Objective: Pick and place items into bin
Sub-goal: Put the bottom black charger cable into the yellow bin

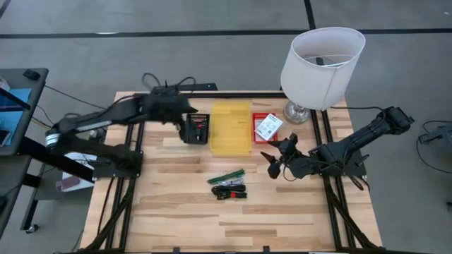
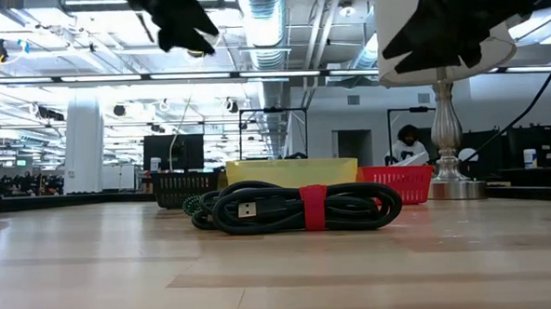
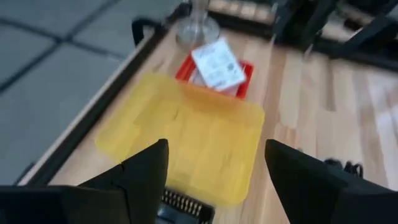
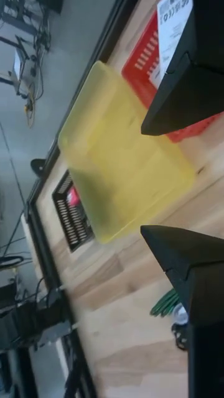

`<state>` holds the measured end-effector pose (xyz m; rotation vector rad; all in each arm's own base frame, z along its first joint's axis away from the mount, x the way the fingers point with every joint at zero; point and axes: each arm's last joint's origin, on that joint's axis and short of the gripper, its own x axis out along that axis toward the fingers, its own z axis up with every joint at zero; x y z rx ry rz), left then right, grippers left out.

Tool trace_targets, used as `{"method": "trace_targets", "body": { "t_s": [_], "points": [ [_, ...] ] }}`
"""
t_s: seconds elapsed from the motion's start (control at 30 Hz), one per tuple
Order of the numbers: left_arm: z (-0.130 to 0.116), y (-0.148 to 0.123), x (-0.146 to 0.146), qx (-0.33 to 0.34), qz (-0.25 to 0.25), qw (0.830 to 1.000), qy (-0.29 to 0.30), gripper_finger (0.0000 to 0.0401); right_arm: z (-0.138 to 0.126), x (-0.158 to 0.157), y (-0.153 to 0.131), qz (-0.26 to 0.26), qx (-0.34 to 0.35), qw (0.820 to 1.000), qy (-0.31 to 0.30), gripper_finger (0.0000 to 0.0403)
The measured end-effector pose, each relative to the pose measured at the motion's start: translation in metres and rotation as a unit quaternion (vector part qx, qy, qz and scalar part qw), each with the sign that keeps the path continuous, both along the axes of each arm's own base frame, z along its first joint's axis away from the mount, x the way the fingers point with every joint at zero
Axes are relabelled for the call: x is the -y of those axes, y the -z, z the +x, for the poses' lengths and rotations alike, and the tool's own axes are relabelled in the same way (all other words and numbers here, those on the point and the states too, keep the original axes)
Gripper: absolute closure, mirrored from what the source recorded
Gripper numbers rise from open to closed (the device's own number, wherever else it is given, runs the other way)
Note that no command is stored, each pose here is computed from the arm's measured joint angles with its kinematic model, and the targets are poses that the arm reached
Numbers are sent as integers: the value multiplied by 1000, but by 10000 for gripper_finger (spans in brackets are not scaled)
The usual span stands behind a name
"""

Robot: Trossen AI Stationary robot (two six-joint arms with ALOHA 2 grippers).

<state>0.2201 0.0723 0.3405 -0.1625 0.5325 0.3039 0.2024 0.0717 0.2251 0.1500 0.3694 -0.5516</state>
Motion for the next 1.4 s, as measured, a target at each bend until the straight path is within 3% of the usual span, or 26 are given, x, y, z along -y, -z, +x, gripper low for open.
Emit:
{"method": "trace_targets", "body": {
  "t_s": [0.27, 0.5, 0.73, 0.93, 1.17, 1.3, 1.4],
  "points": [
    [-56, 33, 29, 110, 17, 993, -41, 143, 7, 0, -9, 28, 59, 998, 7, 158],
    [-86, 55, 43, 203, 17, 979, -13, 143, 12, -2, -22, 60, 130, 990, 9, 158],
    [-96, 63, 49, 220, 14, 975, 0, 143, 13, -1, -25, 59, 142, 988, 8, 158],
    [-96, 74, 49, 170, 8, 985, 1, 143, 16, 2, -28, 83, 161, 983, 0, 158],
    [-94, 85, 48, 125, -40, 991, -24, 143, 31, -4, -39, 44, 104, 983, -146, 158],
    [-93, 85, 48, 121, -36, 992, -24, 143, 47, -19, -42, 4, 29, 982, -186, 158],
    [-92, 86, 48, 120, -37, 992, -24, 143, 60, -32, -32, -21, -70, 977, -199, 158]
  ]
}}
